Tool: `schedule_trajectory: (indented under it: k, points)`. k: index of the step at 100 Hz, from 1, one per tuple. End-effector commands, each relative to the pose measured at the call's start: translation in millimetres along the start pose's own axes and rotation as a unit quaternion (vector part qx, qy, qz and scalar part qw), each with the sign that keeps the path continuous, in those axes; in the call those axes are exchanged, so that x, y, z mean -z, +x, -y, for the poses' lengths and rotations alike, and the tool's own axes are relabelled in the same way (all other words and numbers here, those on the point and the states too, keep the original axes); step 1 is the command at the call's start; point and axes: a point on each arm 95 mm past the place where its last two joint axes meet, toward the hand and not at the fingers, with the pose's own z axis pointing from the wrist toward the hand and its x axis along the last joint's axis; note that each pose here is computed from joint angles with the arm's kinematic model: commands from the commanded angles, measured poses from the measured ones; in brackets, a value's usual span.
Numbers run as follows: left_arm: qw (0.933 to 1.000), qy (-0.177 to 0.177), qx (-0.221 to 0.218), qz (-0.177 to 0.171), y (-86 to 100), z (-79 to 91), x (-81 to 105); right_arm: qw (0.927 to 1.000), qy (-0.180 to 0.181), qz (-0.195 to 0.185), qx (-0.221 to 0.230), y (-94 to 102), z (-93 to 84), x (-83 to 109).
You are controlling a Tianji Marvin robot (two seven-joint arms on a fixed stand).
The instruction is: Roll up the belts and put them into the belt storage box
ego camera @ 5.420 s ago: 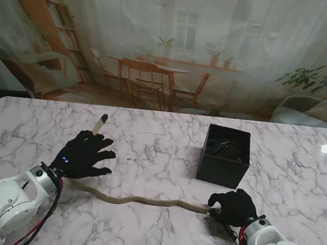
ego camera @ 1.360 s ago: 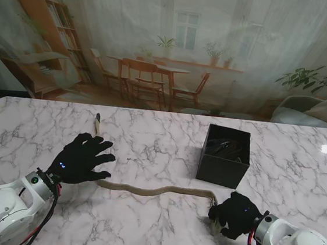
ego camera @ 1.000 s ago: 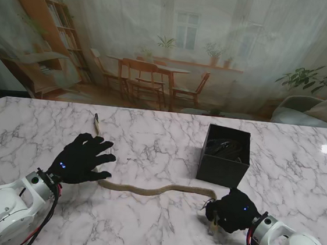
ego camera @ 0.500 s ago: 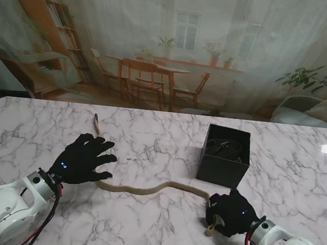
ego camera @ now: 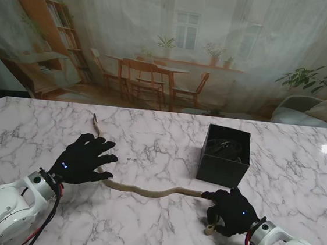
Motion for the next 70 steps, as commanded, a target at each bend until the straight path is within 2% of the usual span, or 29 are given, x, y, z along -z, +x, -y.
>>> schedule_trajectory:
  k: [1, 26, 70]
  points:
    - [1.0000, -0.006, 0.002, -0.003, 1.9, -1.4, -0.5, 0.9999, 0.009, 0.003, -0.010, 1.9, 4.3, 0.8]
    - [1.0000, -0.002, 0.000, -0.002, 2.1, -1.3, -0.5, 0.9987, 0.001, 0.016, -0.049, 2.9, 6.7, -0.9]
    - [1.0000, 0.004, -0.003, -0.004, 2.6, -0.8, -0.1, 0.9981, -0.008, 0.017, -0.059, 3.0, 9.6, -4.4]
